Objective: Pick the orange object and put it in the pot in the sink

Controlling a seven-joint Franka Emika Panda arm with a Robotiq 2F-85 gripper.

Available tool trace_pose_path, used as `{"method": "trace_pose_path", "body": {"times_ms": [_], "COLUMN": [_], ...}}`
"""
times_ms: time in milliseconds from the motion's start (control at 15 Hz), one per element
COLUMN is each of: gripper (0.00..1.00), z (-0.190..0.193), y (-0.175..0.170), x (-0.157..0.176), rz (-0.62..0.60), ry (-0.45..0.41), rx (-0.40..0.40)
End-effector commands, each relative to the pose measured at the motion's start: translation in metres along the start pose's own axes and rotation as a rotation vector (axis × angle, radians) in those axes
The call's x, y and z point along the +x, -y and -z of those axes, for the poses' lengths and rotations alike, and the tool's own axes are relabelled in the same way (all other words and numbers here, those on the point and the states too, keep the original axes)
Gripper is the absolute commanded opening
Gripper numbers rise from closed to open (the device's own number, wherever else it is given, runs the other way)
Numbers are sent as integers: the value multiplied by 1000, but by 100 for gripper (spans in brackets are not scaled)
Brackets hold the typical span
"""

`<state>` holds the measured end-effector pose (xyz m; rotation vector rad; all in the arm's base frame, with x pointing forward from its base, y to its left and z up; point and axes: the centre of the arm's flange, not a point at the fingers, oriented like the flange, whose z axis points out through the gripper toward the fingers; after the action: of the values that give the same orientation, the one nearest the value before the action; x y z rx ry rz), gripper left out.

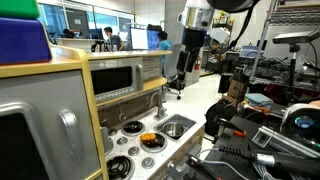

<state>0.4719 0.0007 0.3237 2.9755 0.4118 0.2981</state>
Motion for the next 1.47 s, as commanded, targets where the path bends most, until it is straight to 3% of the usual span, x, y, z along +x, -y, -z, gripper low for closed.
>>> {"method": "trace_pose_path", "body": {"times_ms": [0, 200, 267, 533, 600, 1400], "gripper": [100, 100, 100, 100, 100, 100], "z": [-84, -133, -100, -134, -124, -148], "y": [8, 17, 14, 16, 5, -45], "x": [24, 30, 6, 15, 10, 14], "rz": [-26, -87, -55, -73, 66, 715], "ry": [-82, -22, -34, 1, 52, 59], "rx": [9, 47, 46, 55, 48, 183]}}
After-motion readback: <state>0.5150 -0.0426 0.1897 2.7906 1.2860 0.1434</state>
